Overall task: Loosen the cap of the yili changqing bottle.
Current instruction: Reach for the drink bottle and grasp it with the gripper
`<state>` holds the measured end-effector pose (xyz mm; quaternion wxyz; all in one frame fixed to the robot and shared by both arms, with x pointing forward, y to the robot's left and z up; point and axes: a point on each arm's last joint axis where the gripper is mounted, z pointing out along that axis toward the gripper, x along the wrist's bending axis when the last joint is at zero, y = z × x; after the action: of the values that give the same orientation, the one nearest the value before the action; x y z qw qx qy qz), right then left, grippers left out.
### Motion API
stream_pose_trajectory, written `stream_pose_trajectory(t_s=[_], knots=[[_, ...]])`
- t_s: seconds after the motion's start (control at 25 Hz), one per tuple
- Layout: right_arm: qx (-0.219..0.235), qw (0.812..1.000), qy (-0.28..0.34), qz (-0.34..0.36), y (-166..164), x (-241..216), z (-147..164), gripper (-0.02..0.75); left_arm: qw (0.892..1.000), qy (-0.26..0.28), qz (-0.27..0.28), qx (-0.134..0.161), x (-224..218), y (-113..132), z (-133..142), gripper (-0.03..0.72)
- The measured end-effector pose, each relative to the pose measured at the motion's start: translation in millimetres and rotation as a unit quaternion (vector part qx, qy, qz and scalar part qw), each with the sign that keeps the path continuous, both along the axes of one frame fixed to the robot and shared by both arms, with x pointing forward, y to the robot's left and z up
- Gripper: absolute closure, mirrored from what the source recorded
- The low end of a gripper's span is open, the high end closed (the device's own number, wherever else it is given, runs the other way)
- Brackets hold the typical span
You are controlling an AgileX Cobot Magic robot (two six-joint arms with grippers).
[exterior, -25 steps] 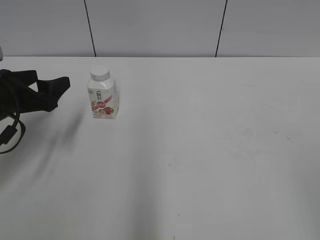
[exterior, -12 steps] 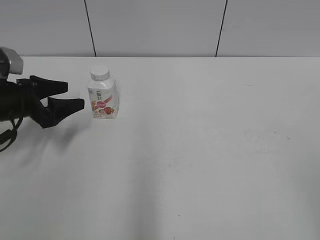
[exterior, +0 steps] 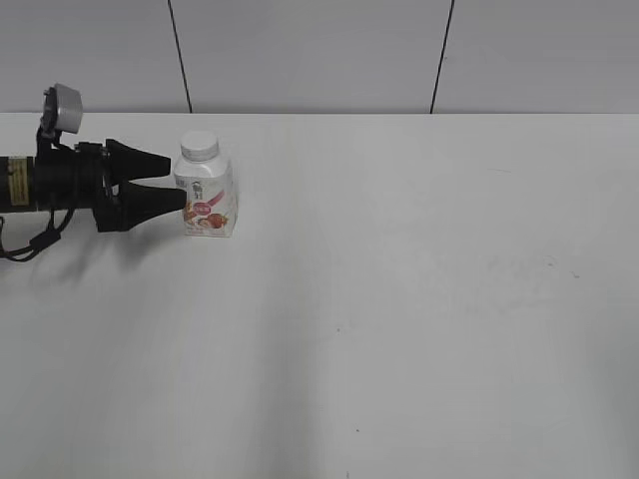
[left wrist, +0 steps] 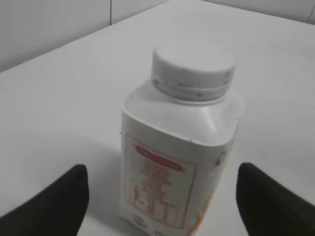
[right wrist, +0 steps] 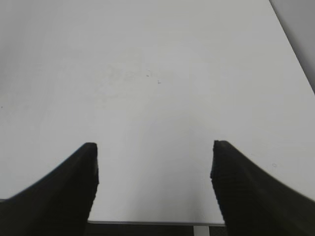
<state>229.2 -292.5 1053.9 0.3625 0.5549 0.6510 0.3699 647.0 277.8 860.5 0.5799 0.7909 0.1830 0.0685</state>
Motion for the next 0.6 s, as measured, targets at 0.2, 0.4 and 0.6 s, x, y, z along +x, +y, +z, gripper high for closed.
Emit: stream_pose_trajectory(t_s=[0.2, 0.4, 0.6], knots=[[0.000, 1.000, 0.000, 0.000, 0.0, 0.0, 0.0, 0.174, 0.999, 0.004, -0.029, 0.015, 18.2, -0.9, -12.2, 0.127], [0.000, 1.000, 0.000, 0.000, 0.0, 0.0, 0.0, 0.174, 0.998, 0.006, -0.057, 0.026, 29.4, -8.2, -22.5, 0.127], [0.000, 1.000, 0.000, 0.000, 0.0, 0.0, 0.0, 0.174, 0.997, 0.010, -0.070, 0.029, 35.0, -19.2, -28.1, 0.127]])
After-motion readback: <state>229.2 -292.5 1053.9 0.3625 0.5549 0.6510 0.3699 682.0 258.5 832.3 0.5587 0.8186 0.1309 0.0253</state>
